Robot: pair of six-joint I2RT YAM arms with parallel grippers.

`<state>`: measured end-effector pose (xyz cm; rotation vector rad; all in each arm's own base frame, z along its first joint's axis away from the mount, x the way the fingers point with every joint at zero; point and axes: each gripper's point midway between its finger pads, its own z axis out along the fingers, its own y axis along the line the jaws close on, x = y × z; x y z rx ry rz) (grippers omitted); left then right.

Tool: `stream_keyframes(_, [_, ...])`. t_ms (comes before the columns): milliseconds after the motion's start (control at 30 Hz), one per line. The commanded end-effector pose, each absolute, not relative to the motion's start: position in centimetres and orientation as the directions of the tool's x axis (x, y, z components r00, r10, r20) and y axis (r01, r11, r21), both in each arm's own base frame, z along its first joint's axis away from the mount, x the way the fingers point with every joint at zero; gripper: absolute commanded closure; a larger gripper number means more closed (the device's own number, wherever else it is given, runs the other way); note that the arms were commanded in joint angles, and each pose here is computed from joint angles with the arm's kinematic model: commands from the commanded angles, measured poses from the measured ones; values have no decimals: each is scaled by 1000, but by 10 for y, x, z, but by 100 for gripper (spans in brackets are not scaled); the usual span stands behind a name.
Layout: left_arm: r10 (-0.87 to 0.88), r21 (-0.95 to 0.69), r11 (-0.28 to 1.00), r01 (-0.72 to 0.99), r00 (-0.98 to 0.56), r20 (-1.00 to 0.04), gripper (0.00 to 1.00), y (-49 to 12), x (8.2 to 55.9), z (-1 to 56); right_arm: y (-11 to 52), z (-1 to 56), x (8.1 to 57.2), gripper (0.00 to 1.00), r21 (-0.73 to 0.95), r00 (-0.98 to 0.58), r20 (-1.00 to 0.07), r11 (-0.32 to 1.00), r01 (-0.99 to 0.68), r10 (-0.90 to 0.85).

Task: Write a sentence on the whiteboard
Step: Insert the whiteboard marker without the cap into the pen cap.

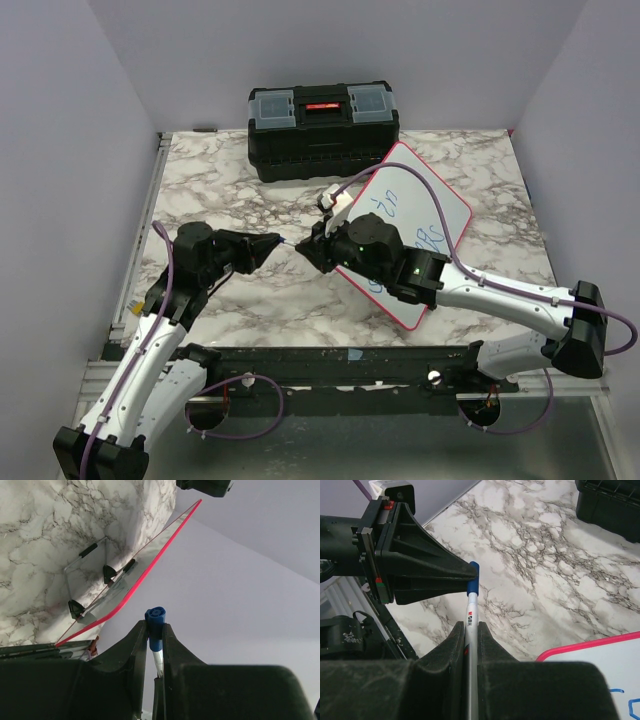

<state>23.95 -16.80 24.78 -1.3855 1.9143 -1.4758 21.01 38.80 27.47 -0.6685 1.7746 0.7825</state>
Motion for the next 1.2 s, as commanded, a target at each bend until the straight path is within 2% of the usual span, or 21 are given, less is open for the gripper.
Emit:
stream_keyframes(0, [-817, -887, -46, -459, -493, 298, 100, -173, 234, 258, 392, 280, 215, 99, 193, -297, -953, 649, -736, -53])
stream_keyframes(400, [-807, -908, -71, -414, -511, 296, 100, -172, 228, 278, 394, 271, 231, 99, 259, -335, -942, 716, -649, 38])
stream_keyframes(767, [-795, -918, -82, -387, -530, 295, 100, -172, 222, 290, 412, 268, 232, 99, 315, -354, -931, 686, -655, 89])
stream_keyframes(900, [-776, -923, -89, -375, -554, 300, 100, -175, 218, 297, 420, 275, 225, 99, 303, -318, -943, 634, -711, 94])
stream_keyframes(1167, [-769, -947, -90, -308, -583, 262, 100, -175, 213, 314, 425, 285, 232, 99, 275, -274, -956, 637, -720, 103])
